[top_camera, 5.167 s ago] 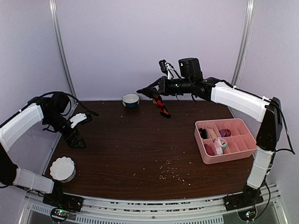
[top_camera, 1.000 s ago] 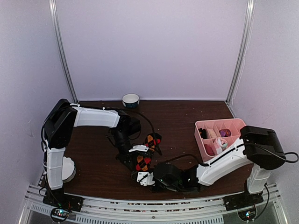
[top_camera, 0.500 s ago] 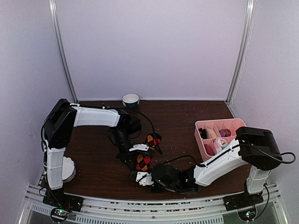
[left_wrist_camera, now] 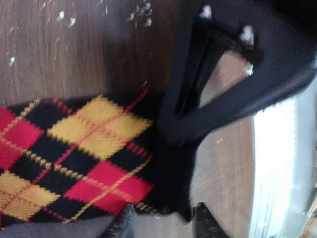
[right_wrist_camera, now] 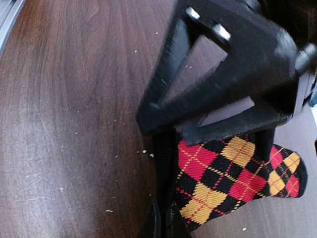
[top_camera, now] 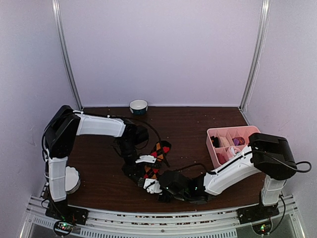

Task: Roll the socks
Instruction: Roll the sock.

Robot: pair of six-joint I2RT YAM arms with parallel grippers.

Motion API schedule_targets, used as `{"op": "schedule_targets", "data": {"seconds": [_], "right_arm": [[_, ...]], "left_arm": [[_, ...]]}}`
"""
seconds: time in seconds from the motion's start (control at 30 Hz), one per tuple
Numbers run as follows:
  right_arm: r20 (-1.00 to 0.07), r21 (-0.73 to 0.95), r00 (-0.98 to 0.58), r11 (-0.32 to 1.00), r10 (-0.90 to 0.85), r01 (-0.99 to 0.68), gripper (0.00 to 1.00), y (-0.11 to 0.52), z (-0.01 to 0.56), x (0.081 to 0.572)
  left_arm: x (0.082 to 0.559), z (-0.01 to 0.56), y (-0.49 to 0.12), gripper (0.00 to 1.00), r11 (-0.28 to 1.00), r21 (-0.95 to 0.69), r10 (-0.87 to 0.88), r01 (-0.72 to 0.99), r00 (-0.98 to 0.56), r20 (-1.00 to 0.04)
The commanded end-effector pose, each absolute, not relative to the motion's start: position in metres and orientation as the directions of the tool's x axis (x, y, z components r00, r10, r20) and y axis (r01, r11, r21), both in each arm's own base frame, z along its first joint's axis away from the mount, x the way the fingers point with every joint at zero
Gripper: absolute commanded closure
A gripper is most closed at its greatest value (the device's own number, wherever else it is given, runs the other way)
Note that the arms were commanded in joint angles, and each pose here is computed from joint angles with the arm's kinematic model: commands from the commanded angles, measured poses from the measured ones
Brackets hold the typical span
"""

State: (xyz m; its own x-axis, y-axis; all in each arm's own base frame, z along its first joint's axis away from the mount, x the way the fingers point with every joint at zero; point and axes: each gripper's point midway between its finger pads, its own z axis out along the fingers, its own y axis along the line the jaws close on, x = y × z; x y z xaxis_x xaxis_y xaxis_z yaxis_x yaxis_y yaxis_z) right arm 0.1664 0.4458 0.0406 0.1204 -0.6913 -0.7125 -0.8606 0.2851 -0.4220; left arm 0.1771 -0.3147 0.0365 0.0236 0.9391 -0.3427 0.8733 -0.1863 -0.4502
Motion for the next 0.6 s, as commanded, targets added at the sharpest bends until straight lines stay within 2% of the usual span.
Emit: {"op": "schedule_targets", "data": {"seconds": [0.0, 0.1, 0.13, 0.17, 0.27, 0.4, 0.47, 0.57], "right_arm": [[-0.729, -0.279, 0.014, 0.278, -0.684, -0.919, 1.00, 0.440, 0.031, 0.154], [-0.728, -0.156, -0.079, 0.277, -0.681, -0.948, 1.00, 0.434, 0.017, 0.146], [-0.725, -0.110, -0.109, 0.270, -0.680, -0.957, 1.00, 0.433, 0.014, 0.143], [-0.719, -0.068, -0.140, 0.270, -0.680, -0.960, 1.00, 0.431, 0.010, 0.140], [-0.706, 0.051, -0.234, 0.281, -0.668, -0.958, 1.00, 0.427, 0.005, 0.139], [-0.663, 0.224, -0.361, 0.287, -0.656, -0.931, 1.00, 0.427, 0.004, 0.139], [-0.635, 0.305, -0.417, 0.285, -0.651, -0.909, 1.00, 0.429, 0.004, 0.139], [-0.568, 0.410, -0.503, 0.306, -0.651, -0.859, 1.00, 0.428, 0.000, 0.144]], "left_arm": [[0.215, 0.048, -0.318, 0.42, -0.114, -0.214, 0.923, 0.970, 0.024, -0.385], [0.241, 0.062, -0.314, 0.28, -0.022, -0.085, 0.916, 0.996, -0.014, -0.402], [0.249, 0.066, -0.310, 0.14, 0.013, -0.051, 0.918, 0.999, -0.032, -0.396], [0.257, 0.069, -0.305, 0.04, 0.049, -0.021, 0.920, 0.999, -0.053, -0.388], [0.285, 0.074, -0.284, 0.02, 0.175, -0.005, 0.907, 0.985, -0.163, -0.389], [0.301, 0.077, -0.262, 0.02, 0.235, -0.193, 0.855, 0.953, -0.297, -0.425], [0.301, 0.079, -0.259, 0.02, 0.205, -0.102, 0.863, 0.973, -0.229, -0.451], [0.283, 0.090, -0.263, 0.02, 0.082, 0.077, 0.872, 0.994, -0.034, -0.489]]}}
